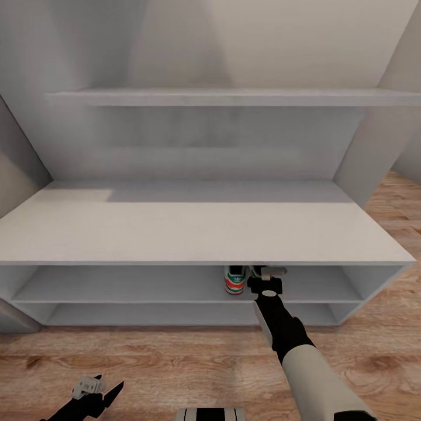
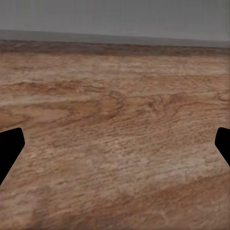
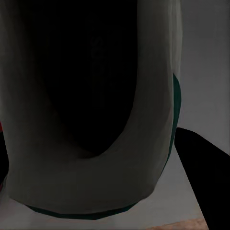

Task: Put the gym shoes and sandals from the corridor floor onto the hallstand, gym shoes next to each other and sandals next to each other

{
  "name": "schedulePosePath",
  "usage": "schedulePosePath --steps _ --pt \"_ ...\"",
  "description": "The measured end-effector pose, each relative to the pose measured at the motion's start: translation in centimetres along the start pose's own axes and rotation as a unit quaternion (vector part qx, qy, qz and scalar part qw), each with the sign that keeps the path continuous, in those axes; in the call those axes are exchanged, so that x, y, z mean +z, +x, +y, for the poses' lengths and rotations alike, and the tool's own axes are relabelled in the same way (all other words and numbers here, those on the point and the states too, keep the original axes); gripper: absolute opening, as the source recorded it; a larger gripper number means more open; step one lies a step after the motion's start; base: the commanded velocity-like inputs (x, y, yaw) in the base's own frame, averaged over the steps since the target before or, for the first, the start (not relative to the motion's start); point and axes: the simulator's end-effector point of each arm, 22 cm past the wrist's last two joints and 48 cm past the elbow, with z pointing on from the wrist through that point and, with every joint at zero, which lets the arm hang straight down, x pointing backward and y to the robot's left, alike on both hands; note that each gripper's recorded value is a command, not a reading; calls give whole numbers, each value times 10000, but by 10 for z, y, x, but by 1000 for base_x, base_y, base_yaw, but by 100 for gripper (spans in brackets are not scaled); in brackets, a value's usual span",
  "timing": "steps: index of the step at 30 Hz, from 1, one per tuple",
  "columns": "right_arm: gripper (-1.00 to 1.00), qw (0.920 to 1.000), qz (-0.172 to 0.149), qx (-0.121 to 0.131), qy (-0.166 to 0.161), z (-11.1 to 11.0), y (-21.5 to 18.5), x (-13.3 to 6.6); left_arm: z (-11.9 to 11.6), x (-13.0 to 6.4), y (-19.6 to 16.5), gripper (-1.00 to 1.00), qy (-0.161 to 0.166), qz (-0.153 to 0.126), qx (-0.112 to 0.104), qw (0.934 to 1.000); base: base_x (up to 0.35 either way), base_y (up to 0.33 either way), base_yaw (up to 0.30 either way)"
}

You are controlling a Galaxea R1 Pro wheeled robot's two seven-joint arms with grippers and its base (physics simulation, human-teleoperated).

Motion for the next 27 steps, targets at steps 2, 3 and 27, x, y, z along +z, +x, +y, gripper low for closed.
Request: schedulePosePath --steps 2,3,27 --pt "-100 10000 1 1 1 0 0 0 0 0 0 100 0 -1 -1 10000 6 0 0" --pt "-100 10000 2 1 1 0 0 0 0 0 0 100 0 0 0 10000 3 0 0" --pt "-100 10000 23 -3 1 0 3 1 0 0 2 100 -4 17 -10 10000 0 0 0"
